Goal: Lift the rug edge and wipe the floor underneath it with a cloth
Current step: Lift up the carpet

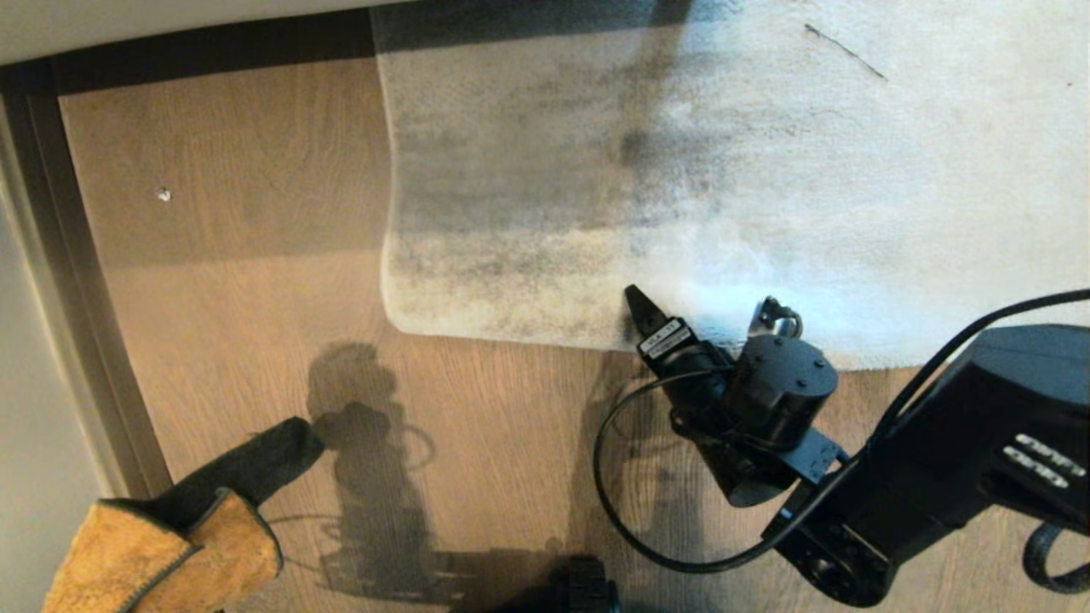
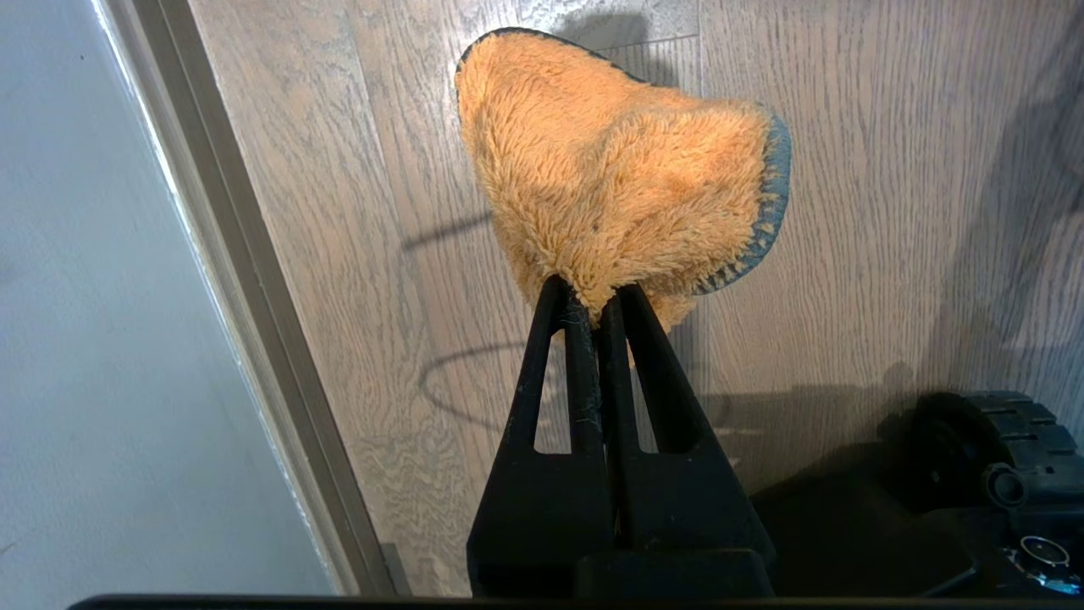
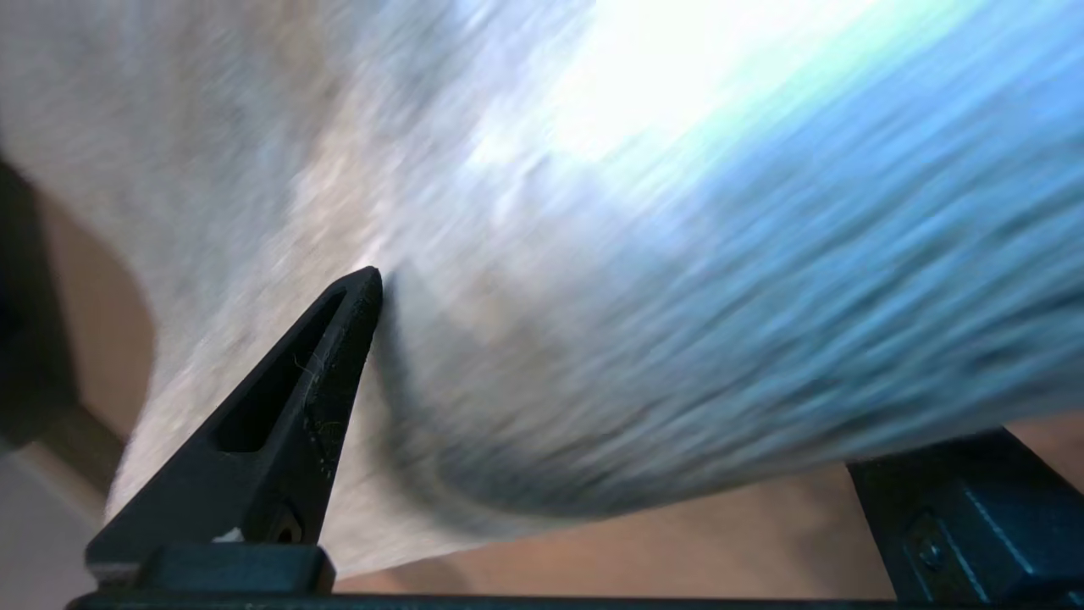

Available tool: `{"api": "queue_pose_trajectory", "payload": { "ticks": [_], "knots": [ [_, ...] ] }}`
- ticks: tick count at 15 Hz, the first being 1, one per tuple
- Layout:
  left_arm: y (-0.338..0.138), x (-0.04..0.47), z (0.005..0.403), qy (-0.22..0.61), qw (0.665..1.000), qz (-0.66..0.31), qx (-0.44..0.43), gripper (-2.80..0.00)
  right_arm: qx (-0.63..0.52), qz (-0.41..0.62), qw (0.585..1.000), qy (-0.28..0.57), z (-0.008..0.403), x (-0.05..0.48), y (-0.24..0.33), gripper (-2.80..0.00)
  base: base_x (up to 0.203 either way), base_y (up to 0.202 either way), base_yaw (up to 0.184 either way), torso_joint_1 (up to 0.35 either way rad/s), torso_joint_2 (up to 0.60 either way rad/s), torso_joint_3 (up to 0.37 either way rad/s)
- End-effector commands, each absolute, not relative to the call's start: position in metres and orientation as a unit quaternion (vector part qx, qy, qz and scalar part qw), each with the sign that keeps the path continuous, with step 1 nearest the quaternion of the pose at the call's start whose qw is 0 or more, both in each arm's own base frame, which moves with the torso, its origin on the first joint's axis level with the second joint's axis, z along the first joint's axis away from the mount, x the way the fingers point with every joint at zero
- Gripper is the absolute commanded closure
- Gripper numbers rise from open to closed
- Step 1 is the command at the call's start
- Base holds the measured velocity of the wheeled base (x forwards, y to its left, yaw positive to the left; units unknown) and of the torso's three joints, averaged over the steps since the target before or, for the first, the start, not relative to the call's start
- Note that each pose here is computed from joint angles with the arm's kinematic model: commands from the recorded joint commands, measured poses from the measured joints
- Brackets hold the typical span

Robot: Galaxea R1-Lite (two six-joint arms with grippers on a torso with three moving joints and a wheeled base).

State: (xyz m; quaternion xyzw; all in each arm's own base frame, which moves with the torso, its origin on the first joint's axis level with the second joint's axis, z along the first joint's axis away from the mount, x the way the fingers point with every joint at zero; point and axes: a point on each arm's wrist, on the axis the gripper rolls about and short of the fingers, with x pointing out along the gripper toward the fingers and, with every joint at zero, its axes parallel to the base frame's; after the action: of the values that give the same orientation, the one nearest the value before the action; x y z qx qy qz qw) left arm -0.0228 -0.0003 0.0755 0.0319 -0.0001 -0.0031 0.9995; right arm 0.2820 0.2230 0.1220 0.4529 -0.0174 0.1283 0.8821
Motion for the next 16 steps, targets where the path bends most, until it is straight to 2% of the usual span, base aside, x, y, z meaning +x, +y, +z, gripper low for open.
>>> {"api": "queue_pose_trajectory", "payload": {
  "ticks": [1,10,12,16],
  "knots": [
    [0.0,-0.023,0.075,0.0,0.999,-0.004,0.032,0.0,0.457,0.122,0.88,-0.037,0.128,0.283,0.208,-2.8,0.0,0.0,0.0,0.0,0.0,0.0],
    [0.0,-0.023,0.075,0.0,0.999,-0.003,0.032,0.0,0.417,0.085,0.902,-0.076,0.142,0.295,0.176,-2.8,0.0,0.0,0.0,0.0,0.0,0.0],
    [0.0,-0.023,0.075,0.0,0.999,-0.003,0.032,0.0,0.43,0.099,0.893,-0.088,0.151,0.294,0.181,-2.8,0.0,0.0,0.0,0.0,0.0,0.0],
    [0.0,-0.023,0.075,0.0,0.999,-0.003,0.032,0.0,0.486,0.164,0.849,-0.124,0.185,0.293,0.209,-2.8,0.0,0.0,0.0,0.0,0.0,0.0]
  ]
}}
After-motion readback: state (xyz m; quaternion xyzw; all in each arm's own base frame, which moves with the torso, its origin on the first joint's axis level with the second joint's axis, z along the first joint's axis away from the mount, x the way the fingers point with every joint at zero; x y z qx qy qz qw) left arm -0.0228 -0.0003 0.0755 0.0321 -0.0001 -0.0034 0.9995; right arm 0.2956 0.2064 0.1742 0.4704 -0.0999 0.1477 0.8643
